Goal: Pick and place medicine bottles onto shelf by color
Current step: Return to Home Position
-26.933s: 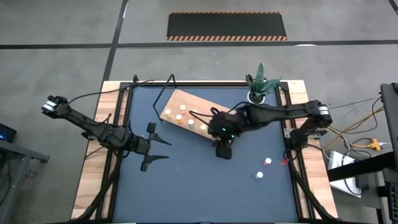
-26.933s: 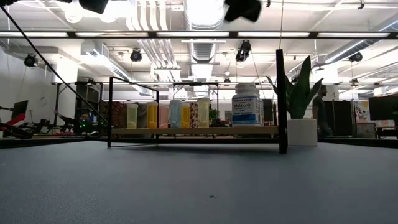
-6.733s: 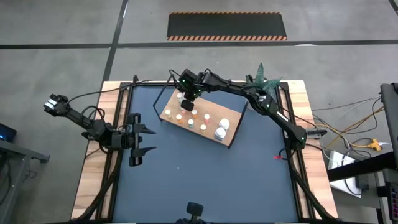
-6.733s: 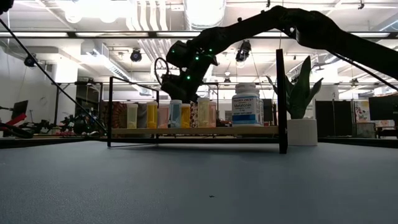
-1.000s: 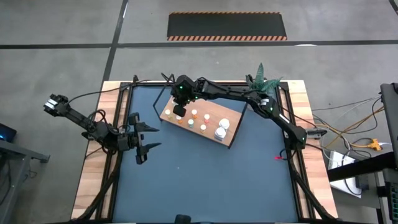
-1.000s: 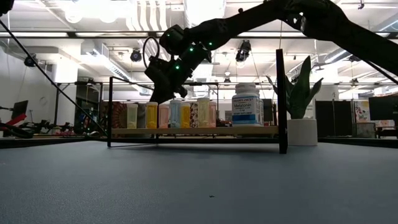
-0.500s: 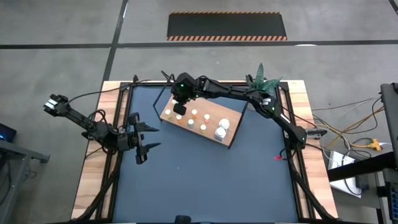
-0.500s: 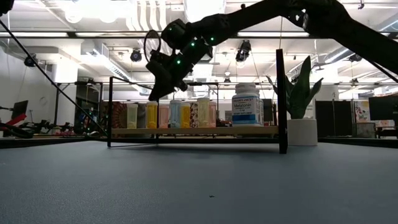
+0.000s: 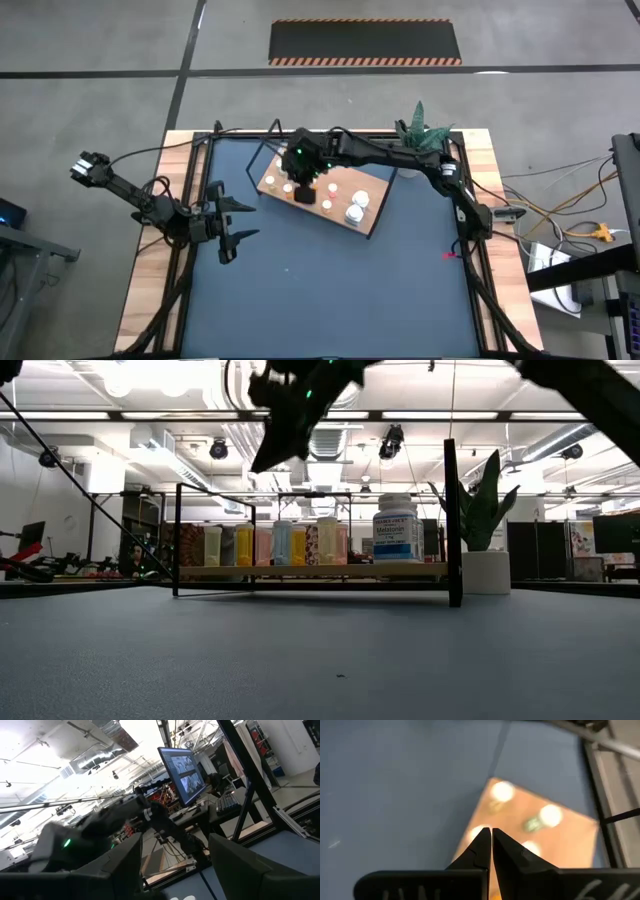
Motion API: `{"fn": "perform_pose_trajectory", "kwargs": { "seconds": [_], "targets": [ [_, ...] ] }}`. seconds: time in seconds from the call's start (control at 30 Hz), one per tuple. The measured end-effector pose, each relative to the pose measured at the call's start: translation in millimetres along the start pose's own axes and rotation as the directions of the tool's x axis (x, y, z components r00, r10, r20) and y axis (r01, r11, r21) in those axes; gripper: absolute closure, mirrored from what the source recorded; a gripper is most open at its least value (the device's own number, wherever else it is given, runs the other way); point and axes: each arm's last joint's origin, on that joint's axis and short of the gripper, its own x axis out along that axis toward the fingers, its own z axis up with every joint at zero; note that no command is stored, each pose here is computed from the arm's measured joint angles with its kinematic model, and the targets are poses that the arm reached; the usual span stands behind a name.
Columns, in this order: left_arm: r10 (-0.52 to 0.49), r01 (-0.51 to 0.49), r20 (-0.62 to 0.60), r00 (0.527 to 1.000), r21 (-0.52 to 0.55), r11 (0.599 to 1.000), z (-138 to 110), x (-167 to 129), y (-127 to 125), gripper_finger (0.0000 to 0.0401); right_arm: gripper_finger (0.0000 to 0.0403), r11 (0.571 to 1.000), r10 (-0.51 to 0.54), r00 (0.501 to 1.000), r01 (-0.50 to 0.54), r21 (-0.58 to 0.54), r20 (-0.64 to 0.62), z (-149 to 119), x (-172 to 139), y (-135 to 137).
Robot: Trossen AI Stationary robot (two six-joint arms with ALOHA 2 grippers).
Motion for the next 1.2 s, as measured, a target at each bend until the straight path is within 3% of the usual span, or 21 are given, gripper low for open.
{"fn": "perform_pose_trajectory", "kwargs": {
  "seconds": [0.17,0.37,0.83,1.13,1.2],
  "targets": [
    [-0.001,0.001,-0.001,1.0,0.0,1.0,-0.1,0.1,-0.2,0.0189,0.0394,0.999,0.051,0.998,-0.051,-0.013,-0.03,0.0,-31.2,34.9],
    [-0.003,0.003,-0.003,1.0,0.0,1.0,-0.5,0.6,-0.9,0.0189,0.0394,0.996,0.088,0.995,-0.087,0.034,-0.051,-22.1,-58.5,64.0],
    [-0.007,0.007,-0.01,1.0,0.0,1.0,-2.2,3.7,-4.0,0.0189,0.0394,0.974,-0.215,0.976,0.214,0.078,0.013,-99.2,-47.7,102.2],
    [0.013,-0.009,-0.151,0.988,0.024,1.0,-14.5,23.1,-7.3,0.0189,0.0394,0.984,-0.172,0.975,0.176,-0.014,0.14,-100.4,-62.0,136.8],
    [-0.047,0.053,-0.222,0.974,0.021,0.998,-17.3,28.1,-9.2,0.0189,0.0394,0.985,-0.148,0.976,0.159,-0.061,0.162,-101.4,-71.2,146.8]
  ]
}}
